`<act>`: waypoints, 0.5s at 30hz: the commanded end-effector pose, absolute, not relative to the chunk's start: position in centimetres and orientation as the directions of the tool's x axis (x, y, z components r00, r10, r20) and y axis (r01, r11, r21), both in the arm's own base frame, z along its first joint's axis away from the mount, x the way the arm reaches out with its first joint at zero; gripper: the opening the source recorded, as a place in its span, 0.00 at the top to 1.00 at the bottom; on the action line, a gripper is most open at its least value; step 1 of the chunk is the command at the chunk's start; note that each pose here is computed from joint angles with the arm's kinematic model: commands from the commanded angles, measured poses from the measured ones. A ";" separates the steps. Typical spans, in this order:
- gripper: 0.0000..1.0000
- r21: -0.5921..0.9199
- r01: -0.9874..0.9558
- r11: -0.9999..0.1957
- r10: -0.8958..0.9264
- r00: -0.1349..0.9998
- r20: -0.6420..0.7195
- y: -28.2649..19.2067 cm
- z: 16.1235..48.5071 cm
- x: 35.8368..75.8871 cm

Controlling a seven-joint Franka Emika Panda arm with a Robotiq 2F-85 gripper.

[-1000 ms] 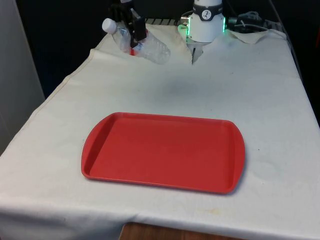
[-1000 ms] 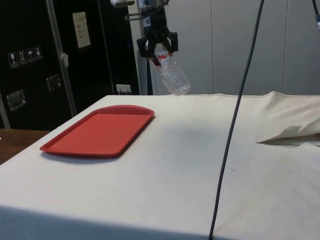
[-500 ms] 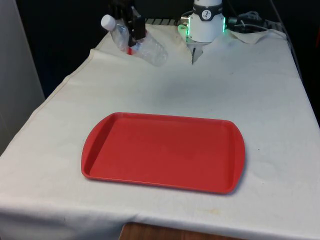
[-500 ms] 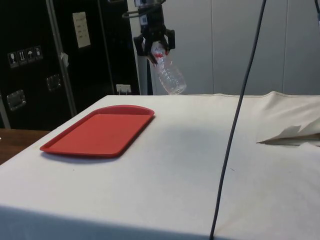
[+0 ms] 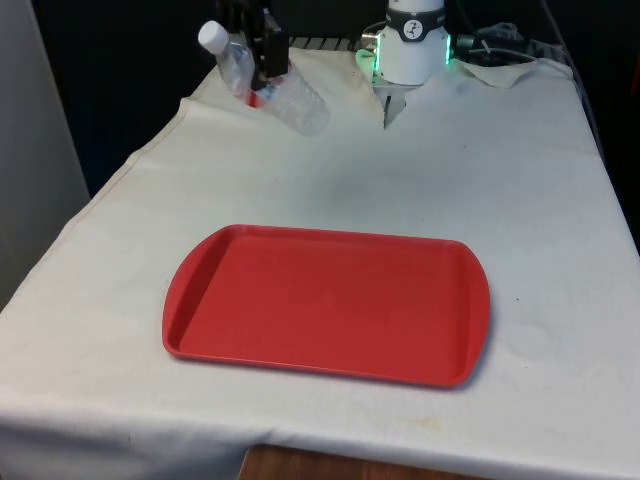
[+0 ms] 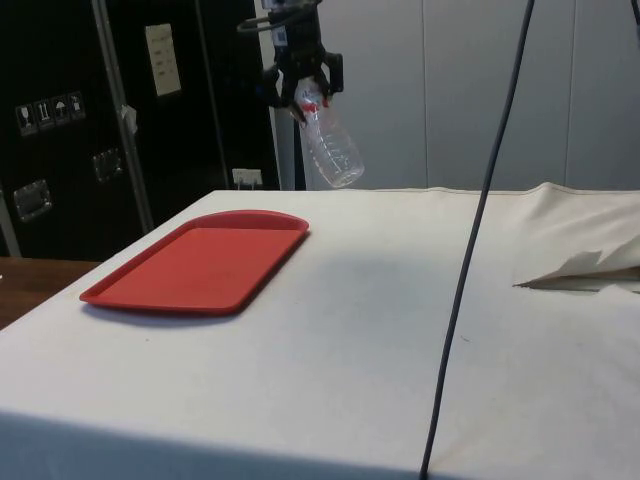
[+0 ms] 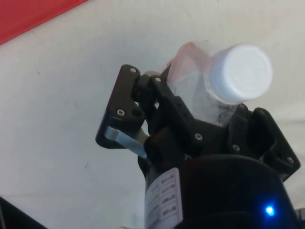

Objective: Place the bottle upright on the tray.

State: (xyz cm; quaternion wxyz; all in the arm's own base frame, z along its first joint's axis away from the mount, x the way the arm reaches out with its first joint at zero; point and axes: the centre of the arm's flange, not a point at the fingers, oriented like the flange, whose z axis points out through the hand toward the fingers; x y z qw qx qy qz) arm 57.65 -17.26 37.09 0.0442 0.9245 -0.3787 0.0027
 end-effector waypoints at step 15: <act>0.67 0.116 -0.724 -0.680 -0.710 0.690 0.142 -16.5 37.9 58.4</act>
